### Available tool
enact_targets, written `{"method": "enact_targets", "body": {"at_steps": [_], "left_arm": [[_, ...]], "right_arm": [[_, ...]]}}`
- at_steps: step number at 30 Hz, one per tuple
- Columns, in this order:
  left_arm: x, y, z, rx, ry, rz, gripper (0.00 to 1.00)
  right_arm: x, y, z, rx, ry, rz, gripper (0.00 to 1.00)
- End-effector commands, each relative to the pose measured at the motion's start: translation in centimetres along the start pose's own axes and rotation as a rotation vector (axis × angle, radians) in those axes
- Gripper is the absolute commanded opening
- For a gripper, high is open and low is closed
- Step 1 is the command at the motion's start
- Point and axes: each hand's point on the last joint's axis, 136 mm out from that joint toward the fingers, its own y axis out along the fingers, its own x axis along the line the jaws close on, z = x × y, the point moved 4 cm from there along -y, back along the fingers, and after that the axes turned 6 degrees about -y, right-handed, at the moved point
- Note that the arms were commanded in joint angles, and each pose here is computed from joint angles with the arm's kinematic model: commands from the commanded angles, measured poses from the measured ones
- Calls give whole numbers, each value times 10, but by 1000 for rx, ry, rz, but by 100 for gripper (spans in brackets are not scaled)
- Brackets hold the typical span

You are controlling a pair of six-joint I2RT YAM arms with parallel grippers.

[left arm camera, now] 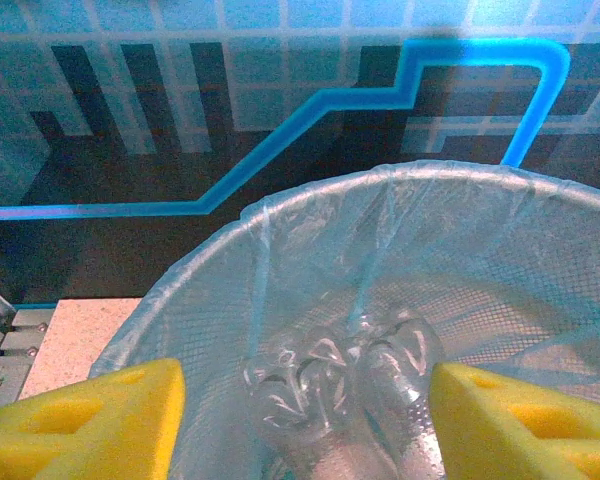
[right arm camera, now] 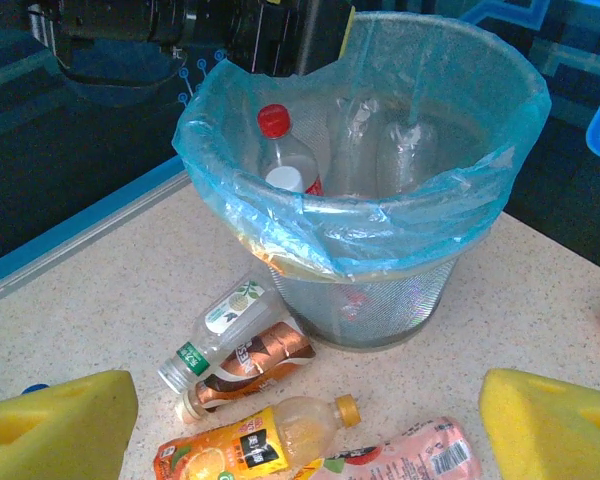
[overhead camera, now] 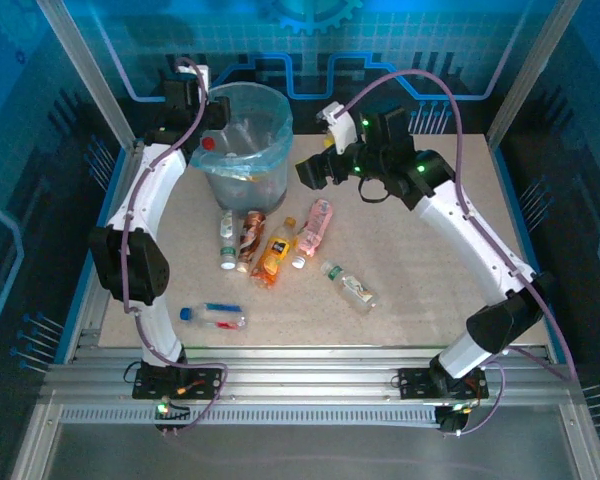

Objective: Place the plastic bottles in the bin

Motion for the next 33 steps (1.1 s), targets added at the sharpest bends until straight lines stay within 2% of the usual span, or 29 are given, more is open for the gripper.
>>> {"method": "enact_targets", "body": {"at_steps": [1, 6, 11, 17, 21, 25, 29, 33], "left_arm": [[-3, -13, -19, -39, -25, 29, 66], [-8, -22, -24, -30, -52, 66, 65], [-17, -47, -47, -73, -81, 123, 65], [-36, -96, -73, -139, -79, 185, 65], [-69, -132, -68, -143, 9, 248, 65], [-113, -166, -35, -109, 130, 340, 65], [-158, -203, 29, -33, 211, 542, 67], [-187, -234, 96, 50, 240, 688, 67]], "right_arm": [[-2, -2, -4, 0, 20, -7, 90], [-8, 7, 2, 30, 35, 16, 90], [-16, 16, 7, 76, 68, 17, 89], [-27, 18, 19, 125, 81, 59, 89], [-27, 13, 36, 177, 122, 54, 88], [-12, 2, 74, 265, 155, 50, 88], [6, -13, 139, 387, 180, 107, 88], [31, -27, 203, 486, 210, 116, 88]]}}
